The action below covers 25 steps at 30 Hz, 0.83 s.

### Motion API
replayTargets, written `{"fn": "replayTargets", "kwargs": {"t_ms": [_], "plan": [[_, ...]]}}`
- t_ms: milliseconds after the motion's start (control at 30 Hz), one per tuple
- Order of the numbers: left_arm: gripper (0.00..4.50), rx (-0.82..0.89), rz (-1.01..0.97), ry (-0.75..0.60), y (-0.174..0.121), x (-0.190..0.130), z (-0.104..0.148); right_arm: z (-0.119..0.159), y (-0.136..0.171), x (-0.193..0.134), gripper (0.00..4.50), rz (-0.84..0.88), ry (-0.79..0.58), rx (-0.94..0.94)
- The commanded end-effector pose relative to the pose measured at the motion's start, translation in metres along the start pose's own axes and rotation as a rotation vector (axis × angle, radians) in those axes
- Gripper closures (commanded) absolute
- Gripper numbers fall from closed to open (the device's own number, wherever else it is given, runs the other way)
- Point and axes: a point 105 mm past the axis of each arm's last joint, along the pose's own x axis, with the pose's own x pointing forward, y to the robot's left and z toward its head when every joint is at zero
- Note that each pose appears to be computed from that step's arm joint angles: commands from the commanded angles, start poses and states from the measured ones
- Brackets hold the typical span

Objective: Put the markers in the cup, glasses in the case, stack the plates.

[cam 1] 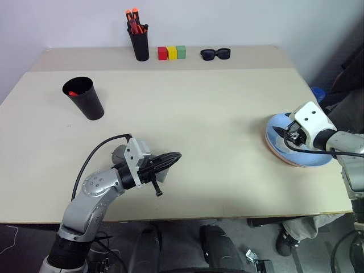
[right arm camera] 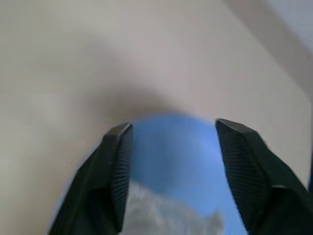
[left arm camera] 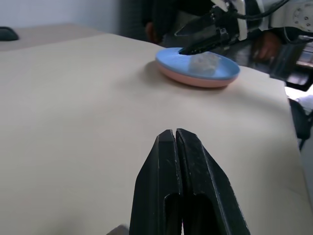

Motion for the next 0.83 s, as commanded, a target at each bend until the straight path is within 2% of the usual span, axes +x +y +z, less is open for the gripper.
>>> {"fn": "replayTargets", "kwargs": {"t_ms": [33, 233, 367, 600, 833], "plan": [[4.5, 0.047, 0.106, -0.024, 0.013, -0.026, 0.016, 0.027, 0.016, 0.007, 1.74, 0.098, -0.139, 0.041], [4.5, 0.009, 0.318, 0.06, 0.033, -0.078, -0.003, 0.045, 0.042, 0.021, 1.74, 0.235, -0.258, 0.142], [4.5, -0.002, 0.559, -0.008, 0.055, -0.116, 0.003, 0.038, 0.061, 0.032, 1.74, 0.3, -0.286, 0.242], [4.5, -0.011, 0.728, -0.03, 0.066, -0.14, 0.001, 0.023, 0.074, 0.039, 1.74, 0.324, -0.271, 0.293], [4.5, -0.015, 0.739, -0.029, 0.066, -0.143, 0.002, 0.027, 0.073, 0.039, 1.74, 0.323, -0.285, 0.297]]}}
